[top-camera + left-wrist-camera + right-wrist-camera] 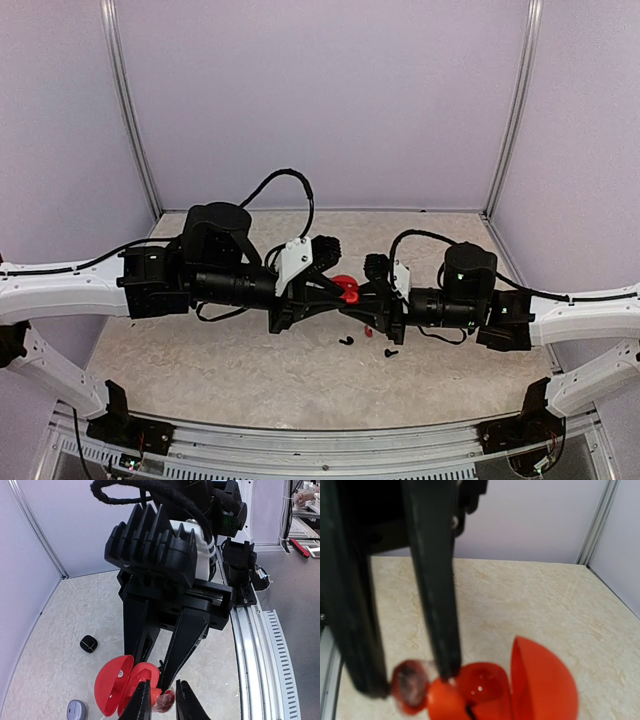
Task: Insert the wireless bluetooth earbuds into the charging case
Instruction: Adjust the right earbud in the right side groove of the charging case.
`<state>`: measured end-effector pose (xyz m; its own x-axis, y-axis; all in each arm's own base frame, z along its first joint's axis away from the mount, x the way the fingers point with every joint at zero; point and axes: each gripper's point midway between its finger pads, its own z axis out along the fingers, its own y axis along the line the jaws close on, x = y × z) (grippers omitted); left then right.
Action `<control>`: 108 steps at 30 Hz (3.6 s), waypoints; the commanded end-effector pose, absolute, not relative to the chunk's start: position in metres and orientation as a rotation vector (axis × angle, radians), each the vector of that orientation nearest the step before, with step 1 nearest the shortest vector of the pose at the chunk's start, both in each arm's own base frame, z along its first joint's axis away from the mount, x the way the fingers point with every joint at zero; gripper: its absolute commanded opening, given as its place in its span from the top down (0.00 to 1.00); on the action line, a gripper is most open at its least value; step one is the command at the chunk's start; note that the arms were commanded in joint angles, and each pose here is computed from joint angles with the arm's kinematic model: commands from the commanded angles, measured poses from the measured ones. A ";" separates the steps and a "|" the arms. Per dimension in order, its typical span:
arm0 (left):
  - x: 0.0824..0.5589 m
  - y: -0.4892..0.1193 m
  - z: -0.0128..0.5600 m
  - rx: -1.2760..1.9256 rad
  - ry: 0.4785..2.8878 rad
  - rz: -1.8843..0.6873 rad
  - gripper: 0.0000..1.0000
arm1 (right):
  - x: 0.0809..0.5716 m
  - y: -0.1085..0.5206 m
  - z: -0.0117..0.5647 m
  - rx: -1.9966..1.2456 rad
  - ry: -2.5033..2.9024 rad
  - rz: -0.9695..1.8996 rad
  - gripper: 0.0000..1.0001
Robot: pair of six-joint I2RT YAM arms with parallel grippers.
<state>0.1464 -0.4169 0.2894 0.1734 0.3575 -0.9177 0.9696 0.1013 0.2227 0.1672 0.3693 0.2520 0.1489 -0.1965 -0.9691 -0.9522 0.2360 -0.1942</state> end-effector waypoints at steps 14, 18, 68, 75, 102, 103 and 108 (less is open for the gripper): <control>0.153 -0.418 0.283 1.438 1.375 -0.780 0.86 | 0.150 0.366 0.282 -1.221 1.188 0.887 1.00; 0.153 -0.418 0.282 1.441 1.370 -0.780 0.86 | 0.146 0.365 0.285 -1.224 1.165 0.902 1.00; 0.129 -0.412 0.297 1.547 1.219 -0.718 0.39 | 0.130 0.378 0.263 -1.358 1.184 1.022 1.00; 0.124 -0.403 0.304 1.565 1.197 -0.702 0.36 | 0.127 0.378 0.262 -1.369 1.182 1.034 1.00; 0.129 -0.416 0.290 1.571 1.205 -0.673 0.43 | 0.120 0.389 0.255 -1.441 1.182 1.079 1.00; 0.130 -0.417 0.288 1.569 1.210 -0.671 0.44 | 0.120 0.389 0.255 -1.443 1.182 1.078 1.00; 0.139 -0.421 0.283 1.545 1.240 -0.677 0.48 | 0.117 0.388 0.256 -1.445 1.172 1.074 1.00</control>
<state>0.1304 -0.4148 0.2809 0.3350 0.3949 -0.8555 0.9326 -0.0094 0.3608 0.1226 0.3854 0.2468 0.1348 -0.1670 -0.9767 -0.9901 -0.0620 -0.1261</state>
